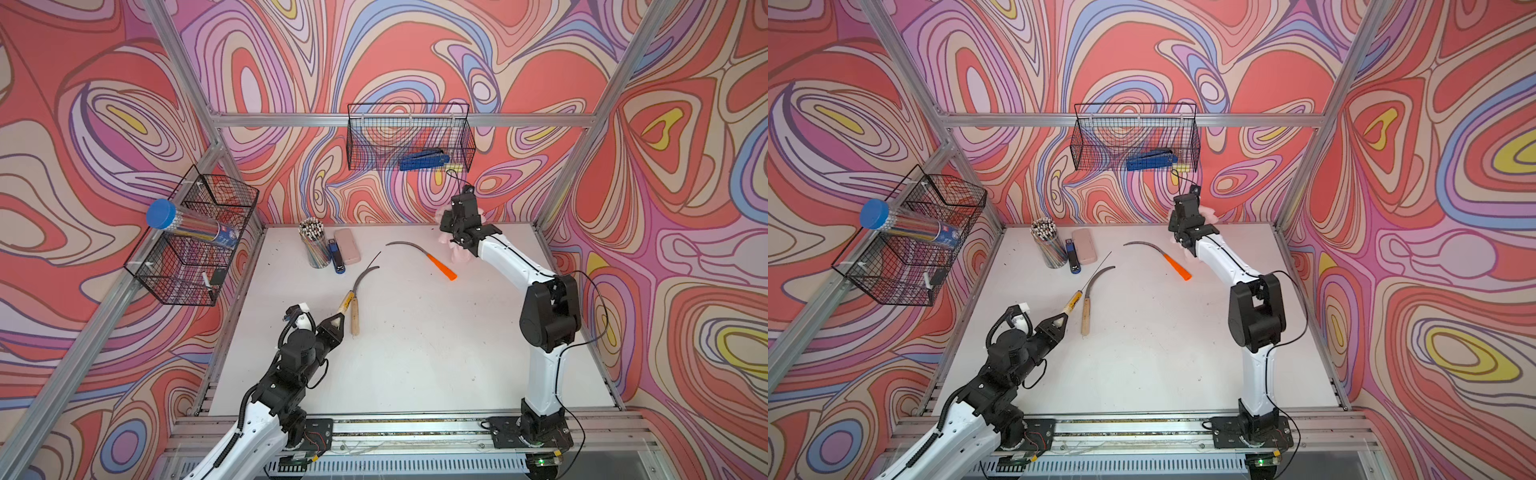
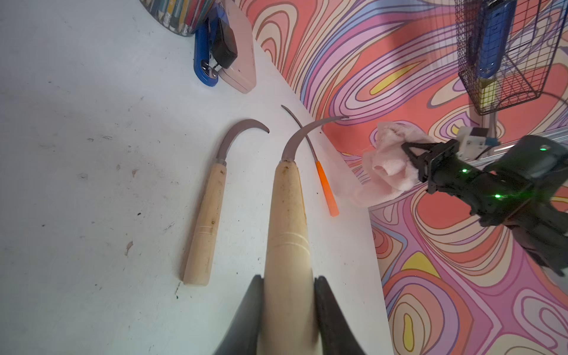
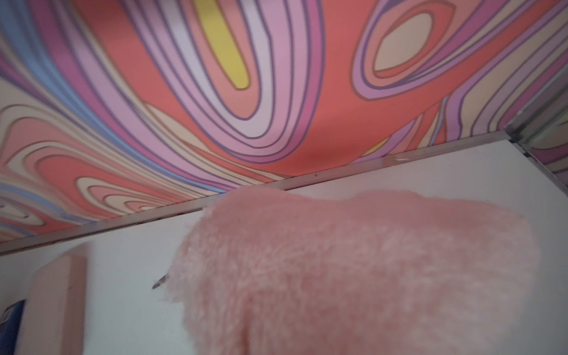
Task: Wipe small sickles with rags
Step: Wipe the small sickle.
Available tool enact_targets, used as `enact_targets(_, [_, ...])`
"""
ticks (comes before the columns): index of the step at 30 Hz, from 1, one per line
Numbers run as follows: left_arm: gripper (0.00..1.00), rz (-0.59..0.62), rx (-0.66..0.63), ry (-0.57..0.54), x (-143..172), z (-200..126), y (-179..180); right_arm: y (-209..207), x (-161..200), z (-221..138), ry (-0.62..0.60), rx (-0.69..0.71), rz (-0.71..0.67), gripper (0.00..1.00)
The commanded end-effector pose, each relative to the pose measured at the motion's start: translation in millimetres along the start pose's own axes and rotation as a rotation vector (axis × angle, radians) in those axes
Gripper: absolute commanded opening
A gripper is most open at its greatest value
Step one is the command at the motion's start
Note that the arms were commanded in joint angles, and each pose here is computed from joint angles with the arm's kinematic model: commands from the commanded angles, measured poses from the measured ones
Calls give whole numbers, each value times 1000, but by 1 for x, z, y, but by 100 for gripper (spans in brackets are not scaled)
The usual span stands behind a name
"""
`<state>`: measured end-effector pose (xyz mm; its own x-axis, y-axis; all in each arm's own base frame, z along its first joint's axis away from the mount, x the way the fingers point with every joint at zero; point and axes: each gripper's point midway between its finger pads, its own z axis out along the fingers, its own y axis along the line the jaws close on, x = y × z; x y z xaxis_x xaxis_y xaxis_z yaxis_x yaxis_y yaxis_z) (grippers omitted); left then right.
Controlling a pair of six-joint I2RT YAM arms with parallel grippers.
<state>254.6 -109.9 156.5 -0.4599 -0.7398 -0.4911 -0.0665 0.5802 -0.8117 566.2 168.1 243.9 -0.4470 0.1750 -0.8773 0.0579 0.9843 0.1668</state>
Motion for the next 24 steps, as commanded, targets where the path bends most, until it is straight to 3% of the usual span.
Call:
enact_targets(1, [0, 14, 74, -21, -9, 0, -22, 68, -10, -50, -91, -157, -38, 0])
enact_targets(5, [0, 11, 82, -26, -9, 0, -21, 92, 17, -63, -54, -209, -45, 0])
enact_targets(16, [0, -2, 121, -68, -15, -11, -23, 87, 40, -53, -19, -193, -23, 0])
enact_targets(24, [0, 7, 182, -86, -17, -18, -33, 145, 75, -59, 34, -363, -80, 0])
